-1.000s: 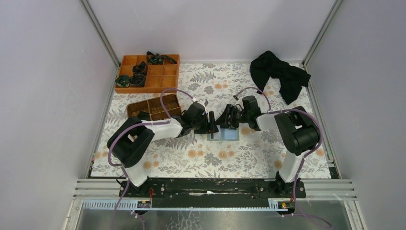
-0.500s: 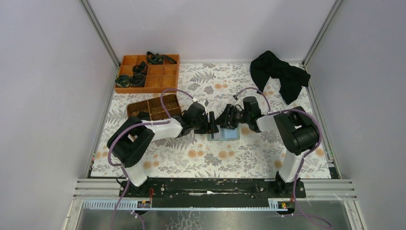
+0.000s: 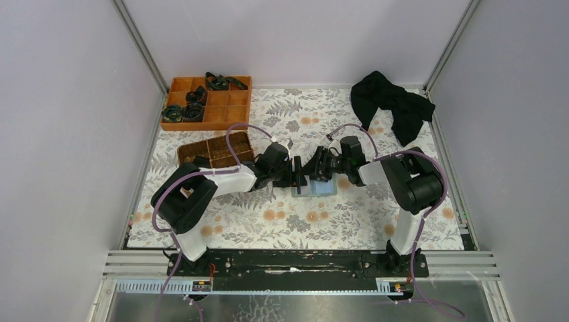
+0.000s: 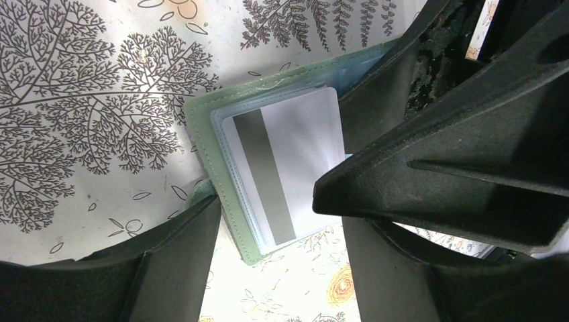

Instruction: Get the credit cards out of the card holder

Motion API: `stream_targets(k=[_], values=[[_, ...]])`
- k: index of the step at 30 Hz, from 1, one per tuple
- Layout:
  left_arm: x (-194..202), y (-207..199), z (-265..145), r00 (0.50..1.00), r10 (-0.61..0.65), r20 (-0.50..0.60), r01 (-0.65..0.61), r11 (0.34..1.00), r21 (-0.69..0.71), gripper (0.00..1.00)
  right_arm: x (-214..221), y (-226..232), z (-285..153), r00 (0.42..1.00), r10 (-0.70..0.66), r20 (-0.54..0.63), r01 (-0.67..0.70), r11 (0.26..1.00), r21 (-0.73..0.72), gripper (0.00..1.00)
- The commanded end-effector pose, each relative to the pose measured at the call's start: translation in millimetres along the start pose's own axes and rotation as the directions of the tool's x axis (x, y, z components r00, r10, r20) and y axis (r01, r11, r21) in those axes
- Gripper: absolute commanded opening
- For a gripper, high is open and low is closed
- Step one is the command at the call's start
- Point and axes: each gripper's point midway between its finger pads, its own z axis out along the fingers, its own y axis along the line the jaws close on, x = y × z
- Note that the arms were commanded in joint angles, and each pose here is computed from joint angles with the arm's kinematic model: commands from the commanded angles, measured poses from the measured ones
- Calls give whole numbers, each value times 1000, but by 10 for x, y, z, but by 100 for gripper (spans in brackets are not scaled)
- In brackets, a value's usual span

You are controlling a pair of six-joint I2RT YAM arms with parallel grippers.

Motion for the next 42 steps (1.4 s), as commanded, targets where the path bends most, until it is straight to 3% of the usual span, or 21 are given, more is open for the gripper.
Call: stream_targets(k=[1, 7, 22, 32, 35, 39, 42], values=[[-37, -108, 53, 1000, 9, 9, -9, 1000, 25, 74, 150, 230, 17, 994, -80, -72, 76, 995, -63, 56], [-148, 43, 35, 999, -30, 42, 30, 1000, -5, 74, 201, 123, -91, 986, -126, -111, 130, 991, 32, 59], [-230, 303, 157, 995, -80, 53, 81, 996, -32, 74, 152, 21, -258, 990, -93, -107, 99, 993, 57, 56], [-231, 379, 197, 995, -91, 45, 92, 995, -37, 73, 151, -27, -292, 992, -77, -98, 83, 995, 58, 27], [-222, 396, 214, 995, -93, 40, 95, 995, -40, 73, 140, -14, -291, 992, -80, -97, 86, 995, 56, 27], [-211, 422, 240, 995, -96, 35, 98, 994, -46, 73, 141, -24, -303, 992, -81, -98, 87, 994, 64, 34], [-198, 440, 263, 994, -102, 29, 103, 993, -50, 73, 145, -39, -307, 992, -81, -99, 88, 994, 70, 26]])
